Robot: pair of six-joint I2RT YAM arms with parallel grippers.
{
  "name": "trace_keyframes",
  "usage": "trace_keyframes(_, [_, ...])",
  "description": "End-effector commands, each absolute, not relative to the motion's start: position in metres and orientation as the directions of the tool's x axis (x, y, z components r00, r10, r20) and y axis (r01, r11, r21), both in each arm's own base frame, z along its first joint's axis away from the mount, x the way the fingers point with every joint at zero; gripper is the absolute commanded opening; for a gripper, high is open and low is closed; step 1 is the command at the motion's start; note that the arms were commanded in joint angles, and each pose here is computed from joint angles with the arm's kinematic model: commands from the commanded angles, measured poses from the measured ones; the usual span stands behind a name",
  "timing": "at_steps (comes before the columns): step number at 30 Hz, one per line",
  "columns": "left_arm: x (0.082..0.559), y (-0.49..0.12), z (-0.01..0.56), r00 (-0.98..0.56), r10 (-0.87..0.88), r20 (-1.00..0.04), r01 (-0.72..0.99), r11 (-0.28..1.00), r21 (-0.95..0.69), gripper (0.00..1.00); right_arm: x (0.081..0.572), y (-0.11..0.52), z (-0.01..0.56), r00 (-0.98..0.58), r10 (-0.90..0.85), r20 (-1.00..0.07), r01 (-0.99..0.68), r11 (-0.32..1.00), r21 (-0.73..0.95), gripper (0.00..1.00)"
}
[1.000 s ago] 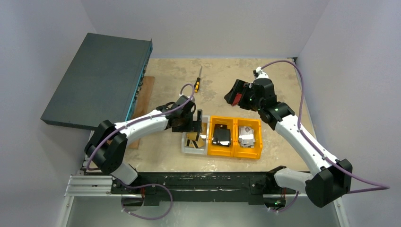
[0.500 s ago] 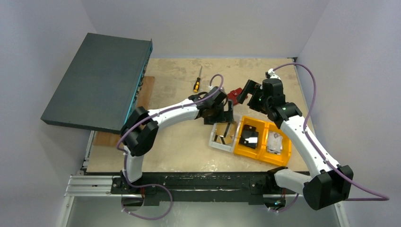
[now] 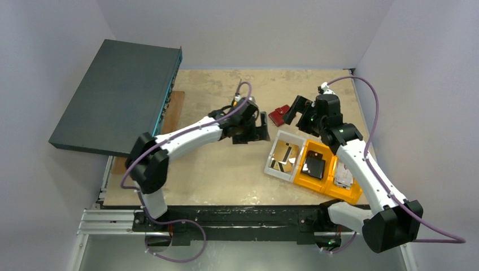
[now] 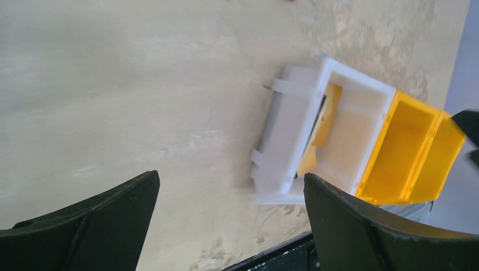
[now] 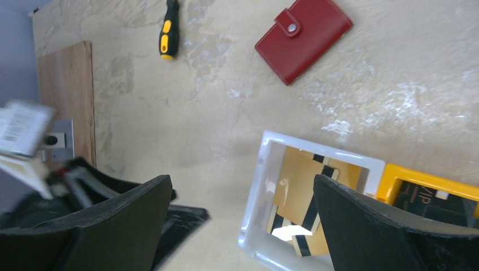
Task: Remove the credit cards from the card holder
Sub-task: Move the storage box to the corner of the board.
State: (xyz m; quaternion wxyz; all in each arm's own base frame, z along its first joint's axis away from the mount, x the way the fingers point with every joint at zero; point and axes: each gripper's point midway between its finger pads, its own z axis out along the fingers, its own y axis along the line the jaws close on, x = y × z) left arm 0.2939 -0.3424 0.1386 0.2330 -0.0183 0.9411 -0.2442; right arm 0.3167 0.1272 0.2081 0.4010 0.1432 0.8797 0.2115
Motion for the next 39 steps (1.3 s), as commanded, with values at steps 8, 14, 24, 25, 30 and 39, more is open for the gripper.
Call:
trace_keyframes(8, [0.282, -0.212, 0.214, -0.745, -0.234, -0.624, 0.005, 0.934, -0.356, 1.00, 0.281, 0.264, 0.171, -0.809, 0.268, -0.523, -0.131, 0.785, 0.605, 0.99])
trace_keyframes(14, [0.272, -0.197, 0.232, -0.729, -0.233, -0.644, 0.025, 0.931, -0.364, 1.00, 0.260, 0.277, 0.130, -0.861, 0.214, -0.461, -0.099, 0.819, 0.565, 0.99])
trace_keyframes(24, [0.272, -0.197, 0.238, -0.733, -0.210, -0.648, 0.056, 0.929, -0.365, 1.00, 0.268, 0.248, 0.090, -0.879, 0.182, -0.440, -0.037, 0.895, 0.444, 0.99])
trace_keyframes(25, [0.272, -0.198, 0.238, -0.733, -0.210, -0.647, 0.058, 0.928, -0.367, 1.00, 0.274, 0.241, 0.089, -0.875, 0.201, -0.441, -0.018, 0.896, 0.444, 0.99])
trace_keyframes(30, [0.273, -0.201, 0.239, -0.736, -0.207, -0.645, 0.069, 0.924, -0.375, 1.00, 0.305, 0.195, 0.080, -0.840, 0.296, -0.455, 0.091, 0.903, 0.420, 0.99])
trace_keyframes(39, [0.272, -0.204, 0.240, -0.742, -0.200, -0.640, 0.080, 0.921, -0.381, 1.00, 0.351, 0.132, 0.077, -0.772, 0.405, -0.490, 0.227, 0.896, 0.382, 0.99])
